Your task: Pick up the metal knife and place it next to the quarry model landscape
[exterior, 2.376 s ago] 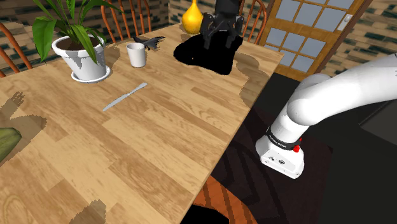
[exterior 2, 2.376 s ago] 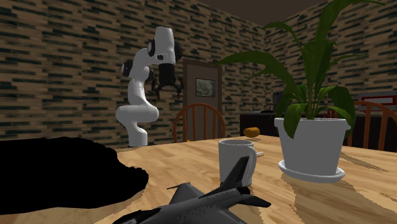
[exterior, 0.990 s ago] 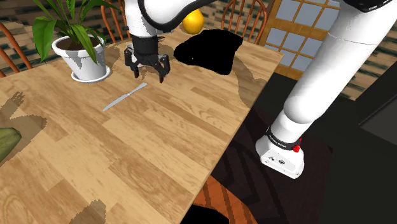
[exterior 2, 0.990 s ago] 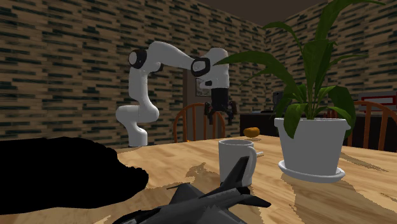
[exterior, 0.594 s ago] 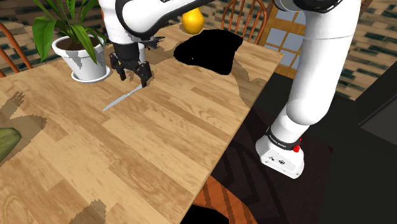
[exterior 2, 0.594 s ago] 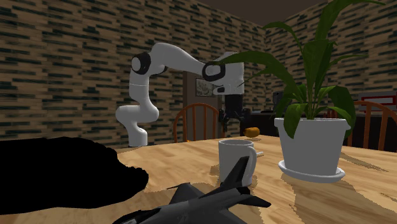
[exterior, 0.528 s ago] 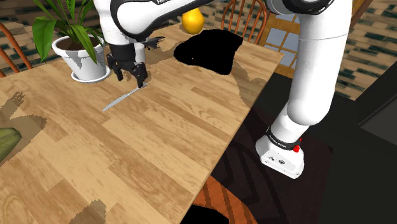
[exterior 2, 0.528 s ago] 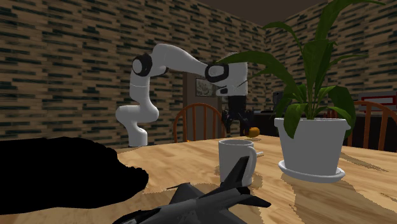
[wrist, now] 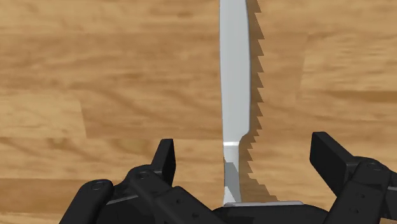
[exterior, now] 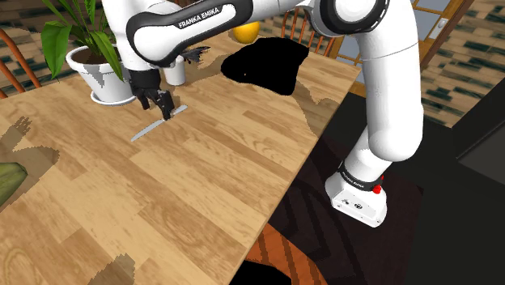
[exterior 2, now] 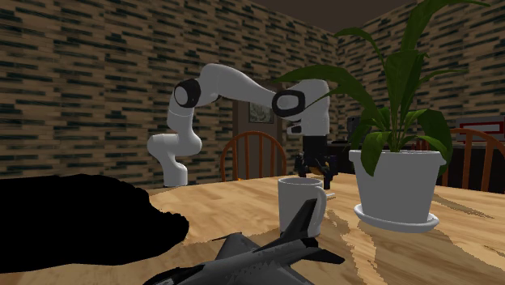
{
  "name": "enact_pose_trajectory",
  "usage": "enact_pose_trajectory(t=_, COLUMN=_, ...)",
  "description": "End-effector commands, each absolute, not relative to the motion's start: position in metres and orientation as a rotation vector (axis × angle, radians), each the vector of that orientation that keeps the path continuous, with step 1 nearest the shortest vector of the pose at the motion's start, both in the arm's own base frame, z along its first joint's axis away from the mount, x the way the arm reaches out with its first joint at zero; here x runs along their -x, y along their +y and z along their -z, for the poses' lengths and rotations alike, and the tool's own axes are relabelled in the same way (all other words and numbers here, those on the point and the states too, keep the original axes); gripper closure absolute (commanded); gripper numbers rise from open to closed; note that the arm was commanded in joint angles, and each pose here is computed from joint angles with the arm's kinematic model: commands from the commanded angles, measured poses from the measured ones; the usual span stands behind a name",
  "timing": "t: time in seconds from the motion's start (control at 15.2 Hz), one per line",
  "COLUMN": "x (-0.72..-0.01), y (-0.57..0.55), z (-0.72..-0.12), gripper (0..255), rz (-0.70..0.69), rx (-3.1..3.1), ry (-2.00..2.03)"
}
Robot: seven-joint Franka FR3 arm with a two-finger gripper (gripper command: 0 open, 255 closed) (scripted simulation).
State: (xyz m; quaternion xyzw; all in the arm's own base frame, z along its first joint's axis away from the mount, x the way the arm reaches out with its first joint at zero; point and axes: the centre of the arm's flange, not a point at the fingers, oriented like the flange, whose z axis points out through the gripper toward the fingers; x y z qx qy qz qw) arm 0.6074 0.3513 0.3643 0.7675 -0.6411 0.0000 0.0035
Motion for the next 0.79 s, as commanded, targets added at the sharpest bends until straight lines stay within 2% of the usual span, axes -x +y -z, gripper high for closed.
enact_pose_trajectory(t=0.0, x=-0.608, y=0.352, z=-0.354, gripper=0, rz=0.000, rx=-2.404, ry=-2.012)
enact_pose_trajectory(t=0.66, x=-0.608, y=0.352, z=-0.340, gripper=0, rz=0.000, rx=-2.404, ry=-2.012)
enact_pose_trajectory(t=0.73, x=-0.608, y=0.352, z=-0.340, gripper=255, rz=0.000, rx=-2.404, ry=-2.012)
